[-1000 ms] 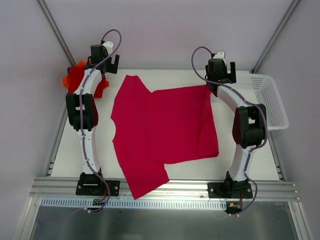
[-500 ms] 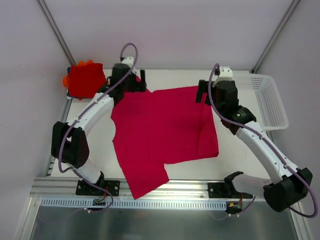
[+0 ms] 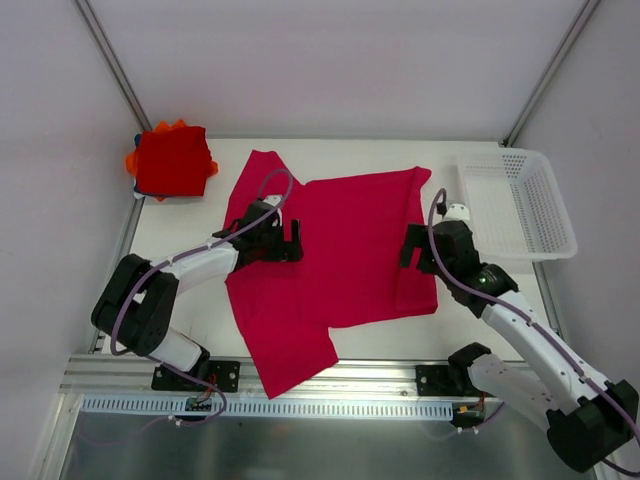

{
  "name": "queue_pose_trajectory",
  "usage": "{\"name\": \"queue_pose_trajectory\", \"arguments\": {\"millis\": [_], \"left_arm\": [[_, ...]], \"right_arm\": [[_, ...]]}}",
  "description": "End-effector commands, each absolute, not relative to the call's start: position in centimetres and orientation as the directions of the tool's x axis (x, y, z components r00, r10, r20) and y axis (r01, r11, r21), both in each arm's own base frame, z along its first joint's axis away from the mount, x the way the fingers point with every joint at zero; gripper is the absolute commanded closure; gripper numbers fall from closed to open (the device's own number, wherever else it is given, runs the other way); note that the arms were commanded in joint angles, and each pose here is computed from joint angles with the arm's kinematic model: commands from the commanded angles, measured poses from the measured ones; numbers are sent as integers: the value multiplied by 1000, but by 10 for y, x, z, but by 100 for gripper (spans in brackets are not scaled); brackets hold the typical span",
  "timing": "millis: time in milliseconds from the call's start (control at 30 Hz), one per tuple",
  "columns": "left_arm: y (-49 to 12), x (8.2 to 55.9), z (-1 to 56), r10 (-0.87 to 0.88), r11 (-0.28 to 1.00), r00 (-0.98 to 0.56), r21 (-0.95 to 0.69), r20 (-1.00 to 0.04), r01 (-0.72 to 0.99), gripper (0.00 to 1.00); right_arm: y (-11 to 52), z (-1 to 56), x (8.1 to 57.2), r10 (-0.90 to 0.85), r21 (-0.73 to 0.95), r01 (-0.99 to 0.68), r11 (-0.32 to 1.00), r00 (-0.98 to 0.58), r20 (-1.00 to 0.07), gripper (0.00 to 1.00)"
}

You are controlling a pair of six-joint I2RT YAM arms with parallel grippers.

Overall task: Fold and stack the t-shirts
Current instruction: Flatten the tshirt out

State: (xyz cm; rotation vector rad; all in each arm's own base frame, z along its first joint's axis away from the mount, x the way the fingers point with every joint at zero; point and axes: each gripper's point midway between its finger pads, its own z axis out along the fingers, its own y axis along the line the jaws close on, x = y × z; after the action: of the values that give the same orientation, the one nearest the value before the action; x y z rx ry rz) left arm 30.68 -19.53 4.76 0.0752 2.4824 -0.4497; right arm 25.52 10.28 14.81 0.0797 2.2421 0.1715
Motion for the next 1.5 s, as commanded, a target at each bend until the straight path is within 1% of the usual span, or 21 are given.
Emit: {"name": "queue_pose_trajectory", "arguments": {"millis": [0, 67, 100, 200, 400, 633, 800, 867, 967, 1000, 1100, 1133, 1167, 1200, 1467], "left_arm": [[-219, 310, 85, -130, 885, -755, -418, -643, 203, 4], [-222, 300, 81, -124, 875, -763, -433, -634, 217, 5], [-225, 300, 86, -131, 865, -752, -445, -646, 232, 5], [-222, 292, 71, -124, 867, -764, -443, -633, 227, 4], [-225, 287, 44, -95, 868, -805, -445, -585, 221, 5], [-226, 288, 24, -73, 876, -826, -433, -558, 215, 5], [-210, 287, 13, -39, 917, -840, -353, -541, 185, 4], [-198, 284, 10, -24, 941, -845, -299, -534, 161, 4], [-176, 289, 12, -15, 971, -834, -206, -552, 118, 4], [-166, 285, 10, -24, 980, -849, -178, -527, 83, 3], [-158, 284, 18, -44, 982, -850, -181, -526, 61, 3], [-151, 278, 17, -36, 988, -859, -149, -510, 47, 3], [-142, 281, 22, -33, 993, -847, -115, -531, 34, 3], [-138, 280, 23, -34, 994, -847, -103, -531, 24, 2], [-131, 282, 38, -53, 994, -831, -112, -554, 12, 3]], "right_arm": [[101, 153, 246, 190, 213, 34, 976, -601, -776, 3], [100, 149, 241, 194, 214, 42, 976, -612, -766, 3], [99, 149, 238, 196, 216, 41, 975, -610, -768, 4], [95, 146, 231, 196, 209, 52, 976, -617, -762, 4], [88, 150, 221, 222, 230, 63, 971, -589, -777, 4], [84, 156, 216, 236, 242, 68, 968, -577, -782, 5], [78, 157, 212, 235, 232, 80, 970, -569, -788, 5], [77, 158, 212, 237, 231, 84, 969, -565, -790, 5], [76, 159, 212, 236, 229, 84, 970, -559, -795, 5], [76, 160, 212, 237, 230, 83, 970, -558, -796, 5], [76, 160, 212, 232, 226, 81, 971, -562, -794, 5], [76, 160, 212, 231, 223, 83, 971, -563, -794, 5], [76, 159, 212, 230, 222, 83, 971, -564, -793, 5], [76, 159, 212, 229, 221, 83, 972, -564, -793, 5], [81, 157, 213, 240, 243, 72, 967, -572, -785, 5]]}}
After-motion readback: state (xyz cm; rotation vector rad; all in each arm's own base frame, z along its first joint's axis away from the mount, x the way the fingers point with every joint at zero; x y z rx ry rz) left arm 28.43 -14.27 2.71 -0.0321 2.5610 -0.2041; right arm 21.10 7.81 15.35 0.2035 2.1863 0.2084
